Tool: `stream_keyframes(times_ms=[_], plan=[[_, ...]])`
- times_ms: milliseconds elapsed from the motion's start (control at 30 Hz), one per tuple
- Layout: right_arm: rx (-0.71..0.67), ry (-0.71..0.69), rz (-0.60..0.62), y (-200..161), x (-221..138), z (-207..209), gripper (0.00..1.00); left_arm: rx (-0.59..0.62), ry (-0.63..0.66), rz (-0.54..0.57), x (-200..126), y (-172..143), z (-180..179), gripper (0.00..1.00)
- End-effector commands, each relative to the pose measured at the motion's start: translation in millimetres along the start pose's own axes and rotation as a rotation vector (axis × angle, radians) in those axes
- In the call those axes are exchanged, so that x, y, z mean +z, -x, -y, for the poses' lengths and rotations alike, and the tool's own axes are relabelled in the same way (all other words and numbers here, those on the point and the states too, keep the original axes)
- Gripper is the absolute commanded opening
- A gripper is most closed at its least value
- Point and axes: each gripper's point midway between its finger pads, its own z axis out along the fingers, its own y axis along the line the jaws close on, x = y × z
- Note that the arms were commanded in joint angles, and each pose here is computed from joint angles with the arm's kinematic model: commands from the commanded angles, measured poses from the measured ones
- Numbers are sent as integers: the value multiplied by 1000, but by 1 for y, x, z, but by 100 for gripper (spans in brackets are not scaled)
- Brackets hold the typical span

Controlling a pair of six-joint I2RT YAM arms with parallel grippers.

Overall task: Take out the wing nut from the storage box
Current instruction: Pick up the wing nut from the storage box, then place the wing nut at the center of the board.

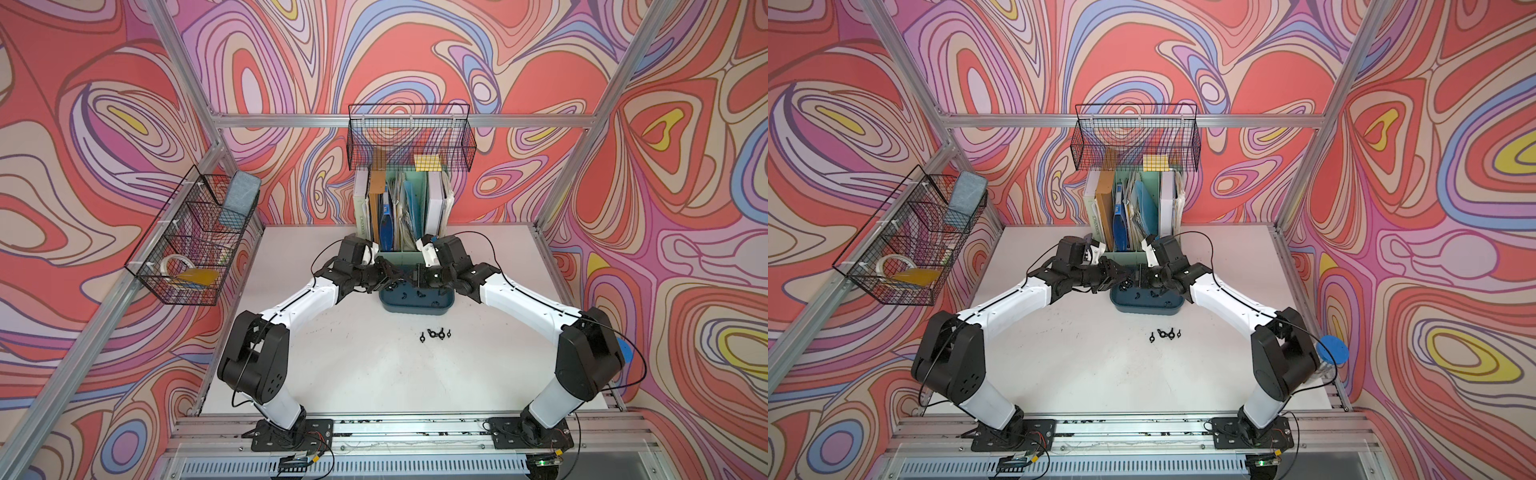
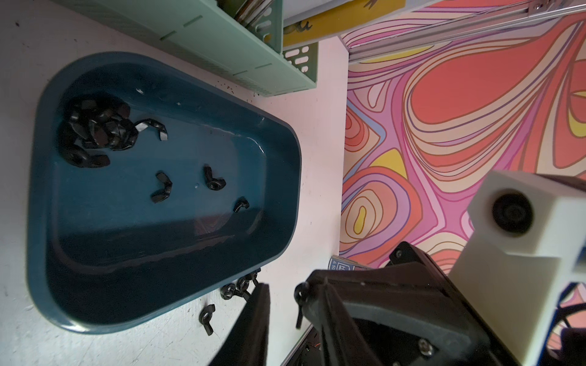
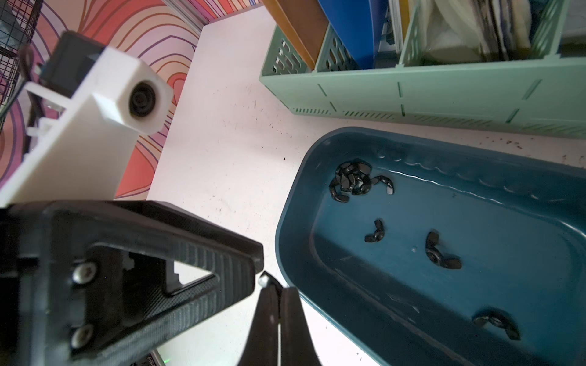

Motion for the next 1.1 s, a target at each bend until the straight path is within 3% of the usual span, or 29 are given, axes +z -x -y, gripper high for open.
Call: stream_keyframes(times_ms=[0, 467, 700, 833, 1067], plan=[[-17, 35, 28, 5, -9, -13, 0, 17, -55, 5, -5, -1, 15, 28], [-14, 57, 25, 3, -8, -20, 0, -4, -88, -1, -3, -4, 15, 21], [-5, 49, 26, 4, -7, -18, 0, -9, -99, -5, -2, -7, 14, 12], [2, 43, 24, 3, -5, -16, 0, -11, -92, 1, -3, -7, 13, 2], [13, 24, 18, 0, -4, -11, 0, 4, -52, 10, -7, -8, 8, 0]])
